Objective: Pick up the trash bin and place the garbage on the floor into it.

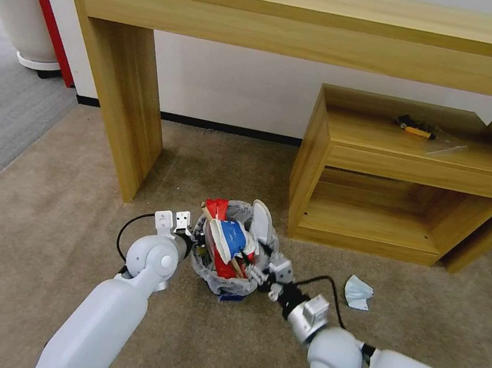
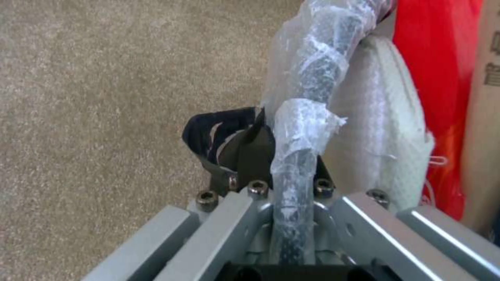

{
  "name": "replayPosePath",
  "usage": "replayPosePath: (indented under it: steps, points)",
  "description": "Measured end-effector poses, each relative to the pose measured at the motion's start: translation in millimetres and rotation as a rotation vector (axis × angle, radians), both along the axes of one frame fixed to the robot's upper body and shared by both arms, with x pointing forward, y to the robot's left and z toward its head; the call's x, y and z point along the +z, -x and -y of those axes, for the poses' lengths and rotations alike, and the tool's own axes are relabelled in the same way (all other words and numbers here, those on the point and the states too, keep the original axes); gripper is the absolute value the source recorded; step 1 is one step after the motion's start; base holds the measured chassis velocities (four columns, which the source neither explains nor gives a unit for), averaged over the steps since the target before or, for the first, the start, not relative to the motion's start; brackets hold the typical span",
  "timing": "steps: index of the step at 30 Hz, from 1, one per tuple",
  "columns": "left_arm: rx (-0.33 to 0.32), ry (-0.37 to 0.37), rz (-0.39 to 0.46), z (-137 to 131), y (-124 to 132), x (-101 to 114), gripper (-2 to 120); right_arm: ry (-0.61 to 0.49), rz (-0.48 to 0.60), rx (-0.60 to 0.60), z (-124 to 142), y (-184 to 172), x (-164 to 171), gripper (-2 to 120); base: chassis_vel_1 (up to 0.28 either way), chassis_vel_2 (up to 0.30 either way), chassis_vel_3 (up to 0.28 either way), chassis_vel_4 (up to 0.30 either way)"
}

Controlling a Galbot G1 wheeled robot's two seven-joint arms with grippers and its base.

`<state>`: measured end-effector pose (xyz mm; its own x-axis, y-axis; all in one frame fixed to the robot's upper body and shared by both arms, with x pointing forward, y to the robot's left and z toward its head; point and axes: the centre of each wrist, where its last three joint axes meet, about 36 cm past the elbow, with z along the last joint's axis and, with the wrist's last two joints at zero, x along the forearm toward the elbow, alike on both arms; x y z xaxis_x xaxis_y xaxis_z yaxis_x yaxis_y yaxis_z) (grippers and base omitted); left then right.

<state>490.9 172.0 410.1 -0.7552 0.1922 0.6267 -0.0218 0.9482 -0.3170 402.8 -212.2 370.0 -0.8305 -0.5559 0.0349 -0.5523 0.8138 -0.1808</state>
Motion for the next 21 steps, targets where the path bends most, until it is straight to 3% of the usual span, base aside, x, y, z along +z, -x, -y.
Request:
replayPosePath:
  steps: [5,8,13,15,17,19,21]
  points:
    - [0.001,-0.002,-0.004,1,1,-3,0,0.06,0.056,-0.053,20,-16,14,84,0.0,0.0,0.0,0.0]
    - [0.011,-0.004,-0.009,0,3,-8,0,0.176,0.127,-0.115,54,-33,26,97,0.0,0.0,0.0,0.0]
    - [0.018,-0.004,-0.01,0,4,-10,0,0.276,0.161,-0.179,87,-43,26,100,0.0,0.0,0.0,0.0]
    - [0.027,0.001,-0.01,-1,5,-10,0,0.365,0.176,-0.245,122,-52,19,100,0.0,0.0,0.0,0.0]
    - [0.03,0.002,-0.01,-2,6,-10,0,0.395,0.182,-0.27,133,-55,15,100,0.0,0.0,0.0,0.0]
    - [0.037,0.004,-0.011,-4,8,-10,0,0.487,0.193,-0.354,168,-63,1,100,0.0,0.0,0.0,0.0]
    - [0.038,0.004,-0.013,-5,10,-10,0,0.529,0.187,-0.399,185,-64,-6,100,0.0,0.0,0.0,0.0]
